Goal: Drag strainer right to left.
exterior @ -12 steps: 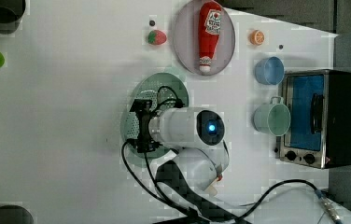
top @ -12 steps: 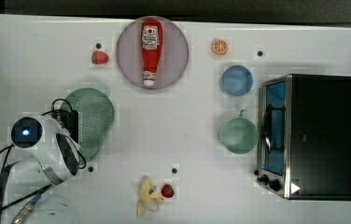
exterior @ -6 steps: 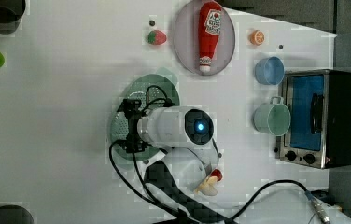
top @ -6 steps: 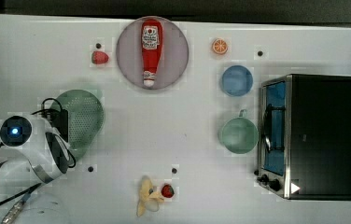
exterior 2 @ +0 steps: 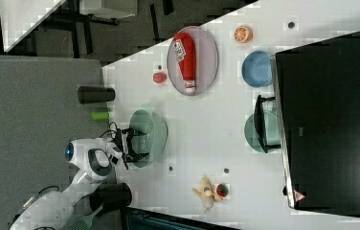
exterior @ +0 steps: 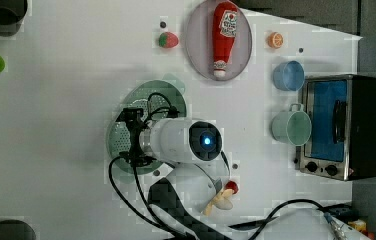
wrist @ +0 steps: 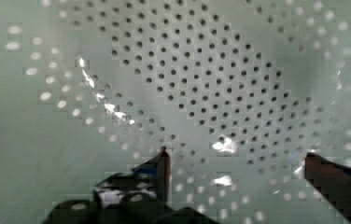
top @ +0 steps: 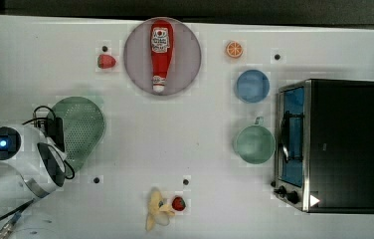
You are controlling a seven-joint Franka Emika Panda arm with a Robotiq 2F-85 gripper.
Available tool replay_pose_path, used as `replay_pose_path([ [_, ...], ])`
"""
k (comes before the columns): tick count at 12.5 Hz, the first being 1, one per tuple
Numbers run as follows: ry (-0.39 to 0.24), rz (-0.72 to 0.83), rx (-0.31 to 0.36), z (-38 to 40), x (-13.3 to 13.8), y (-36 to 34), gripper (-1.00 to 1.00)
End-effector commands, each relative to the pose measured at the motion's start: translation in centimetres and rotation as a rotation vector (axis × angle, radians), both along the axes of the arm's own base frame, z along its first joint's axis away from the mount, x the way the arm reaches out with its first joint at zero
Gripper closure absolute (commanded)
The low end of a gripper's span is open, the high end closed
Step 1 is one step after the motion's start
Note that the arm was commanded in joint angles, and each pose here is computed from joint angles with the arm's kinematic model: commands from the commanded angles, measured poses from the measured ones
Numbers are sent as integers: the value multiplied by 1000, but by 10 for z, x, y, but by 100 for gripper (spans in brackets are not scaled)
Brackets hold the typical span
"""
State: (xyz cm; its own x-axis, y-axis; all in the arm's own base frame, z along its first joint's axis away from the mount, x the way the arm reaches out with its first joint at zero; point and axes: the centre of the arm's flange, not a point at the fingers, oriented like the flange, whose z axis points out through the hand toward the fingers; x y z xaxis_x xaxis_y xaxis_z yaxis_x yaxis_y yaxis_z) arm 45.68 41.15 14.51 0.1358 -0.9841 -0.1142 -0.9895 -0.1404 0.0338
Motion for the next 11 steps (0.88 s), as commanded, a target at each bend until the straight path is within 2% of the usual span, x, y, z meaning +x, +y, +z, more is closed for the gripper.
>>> replay_pose_path([
  [1, -80, 199, -13, 91, 45, -35, -100],
  [3, -98, 278, -28, 159, 70, -80, -100],
  [6, -101, 386, -24, 265, 93, -182, -100],
  [9, -128, 467, -1, 351, 94, -318, -100],
  [11, -126, 481, -47, 385, 83, -402, -100],
])
